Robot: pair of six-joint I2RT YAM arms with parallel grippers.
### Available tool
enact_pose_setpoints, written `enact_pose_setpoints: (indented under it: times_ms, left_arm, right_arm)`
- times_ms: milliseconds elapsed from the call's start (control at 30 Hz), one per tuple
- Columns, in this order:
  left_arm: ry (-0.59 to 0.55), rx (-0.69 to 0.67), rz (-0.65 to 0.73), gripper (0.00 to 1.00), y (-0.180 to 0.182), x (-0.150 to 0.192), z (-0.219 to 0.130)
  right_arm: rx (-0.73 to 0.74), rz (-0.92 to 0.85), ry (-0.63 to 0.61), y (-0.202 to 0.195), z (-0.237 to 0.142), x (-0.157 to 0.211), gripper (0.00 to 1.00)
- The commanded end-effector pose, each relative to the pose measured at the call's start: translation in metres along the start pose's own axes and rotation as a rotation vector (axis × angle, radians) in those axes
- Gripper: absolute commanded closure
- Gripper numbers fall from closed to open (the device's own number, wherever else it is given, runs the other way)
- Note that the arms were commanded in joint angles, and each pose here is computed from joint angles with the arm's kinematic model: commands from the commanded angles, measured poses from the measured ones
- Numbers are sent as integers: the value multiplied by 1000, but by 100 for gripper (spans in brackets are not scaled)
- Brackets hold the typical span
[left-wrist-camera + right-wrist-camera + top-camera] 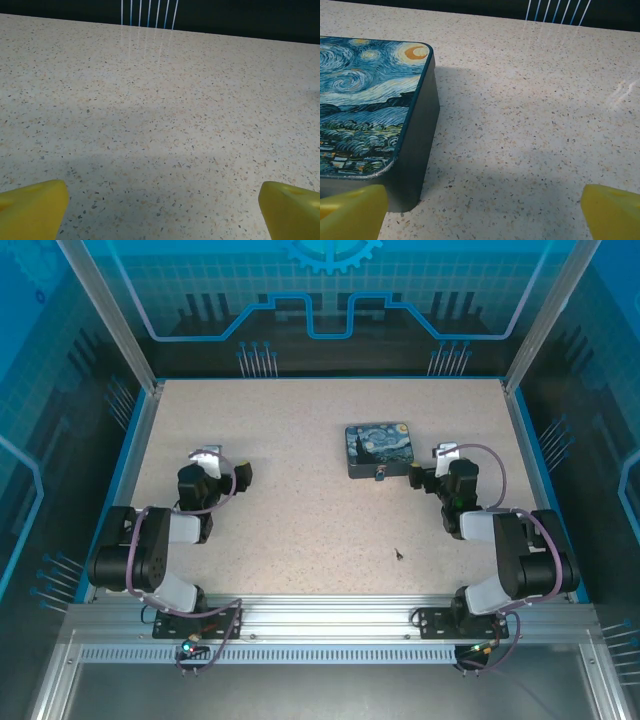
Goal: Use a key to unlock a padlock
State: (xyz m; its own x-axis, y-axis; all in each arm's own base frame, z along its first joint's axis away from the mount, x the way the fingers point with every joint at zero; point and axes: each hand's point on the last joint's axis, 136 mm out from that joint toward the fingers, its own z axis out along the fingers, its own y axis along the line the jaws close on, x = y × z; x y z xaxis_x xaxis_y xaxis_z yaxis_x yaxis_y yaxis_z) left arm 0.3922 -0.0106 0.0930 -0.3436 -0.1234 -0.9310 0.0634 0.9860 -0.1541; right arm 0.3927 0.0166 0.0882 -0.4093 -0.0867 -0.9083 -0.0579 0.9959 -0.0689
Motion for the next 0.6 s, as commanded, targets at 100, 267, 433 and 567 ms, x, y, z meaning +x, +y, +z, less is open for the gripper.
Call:
enact_pose_setpoints:
  times_ms: [100,267,433,567]
  left_arm:
    - [-5,-11,24,1,1,-4,4]
    - [-4,-10,24,1,1,-3,4]
    - [-4,-10,23,1,1,-3,4]
    - [-4,-13,23,1,1,-3,4]
  right_arm:
    - [-4,7,-31,3,1,-7,0]
    - [-3,7,-31,3,1,-7,0]
    - [-4,7,-32,3,1,-8,0]
    - [-7,8,-31,4,1,-7,0]
